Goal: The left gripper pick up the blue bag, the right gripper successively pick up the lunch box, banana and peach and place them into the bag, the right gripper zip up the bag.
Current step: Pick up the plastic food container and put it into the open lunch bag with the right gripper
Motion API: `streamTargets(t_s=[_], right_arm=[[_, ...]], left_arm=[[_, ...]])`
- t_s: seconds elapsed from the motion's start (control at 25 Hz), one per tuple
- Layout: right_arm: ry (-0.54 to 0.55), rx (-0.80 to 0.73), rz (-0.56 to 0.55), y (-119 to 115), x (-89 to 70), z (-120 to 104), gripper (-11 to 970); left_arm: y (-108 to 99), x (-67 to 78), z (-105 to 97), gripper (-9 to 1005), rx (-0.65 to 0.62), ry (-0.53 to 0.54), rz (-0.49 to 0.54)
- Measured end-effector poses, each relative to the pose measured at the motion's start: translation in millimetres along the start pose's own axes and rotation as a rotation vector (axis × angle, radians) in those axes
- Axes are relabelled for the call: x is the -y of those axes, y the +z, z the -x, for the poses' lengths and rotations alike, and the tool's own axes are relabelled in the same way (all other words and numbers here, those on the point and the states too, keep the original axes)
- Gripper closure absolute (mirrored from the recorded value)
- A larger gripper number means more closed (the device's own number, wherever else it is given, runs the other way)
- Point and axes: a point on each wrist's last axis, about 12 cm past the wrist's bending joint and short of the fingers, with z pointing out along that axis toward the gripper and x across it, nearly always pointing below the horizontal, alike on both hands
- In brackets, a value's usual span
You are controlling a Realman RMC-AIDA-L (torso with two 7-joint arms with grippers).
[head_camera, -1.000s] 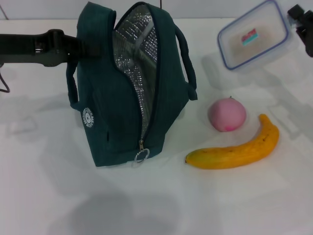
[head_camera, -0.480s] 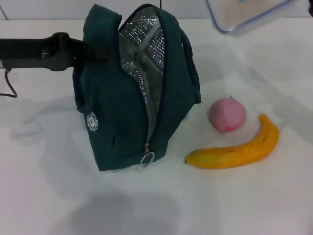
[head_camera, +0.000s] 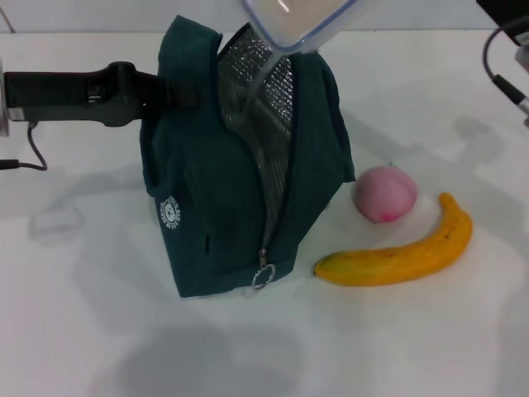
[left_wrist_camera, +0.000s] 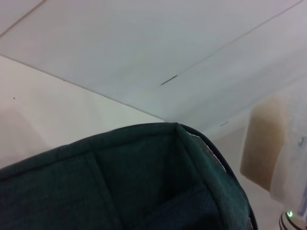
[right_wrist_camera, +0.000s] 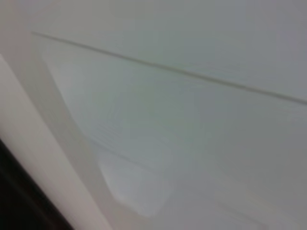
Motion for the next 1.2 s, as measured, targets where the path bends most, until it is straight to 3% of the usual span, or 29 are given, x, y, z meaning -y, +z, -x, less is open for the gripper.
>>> streamTargets(t_s=[0.28,0.72,1.2], right_arm=[[0.008,-0.078,-0.091,2,11.3,-10,855],[-0.009,-0.13,-0.233,-18,25.3,-20,853],[-0.018,-0.292,-0.324,0,38.4,-31,851]], left_arm=[[4,1.5,-1,939,-0.007,0.002,-0.013],[3,1.3,-2,937,-0.001,0.008,-0.017],[7,2.4,0,935,0.001,0.01,-0.032]])
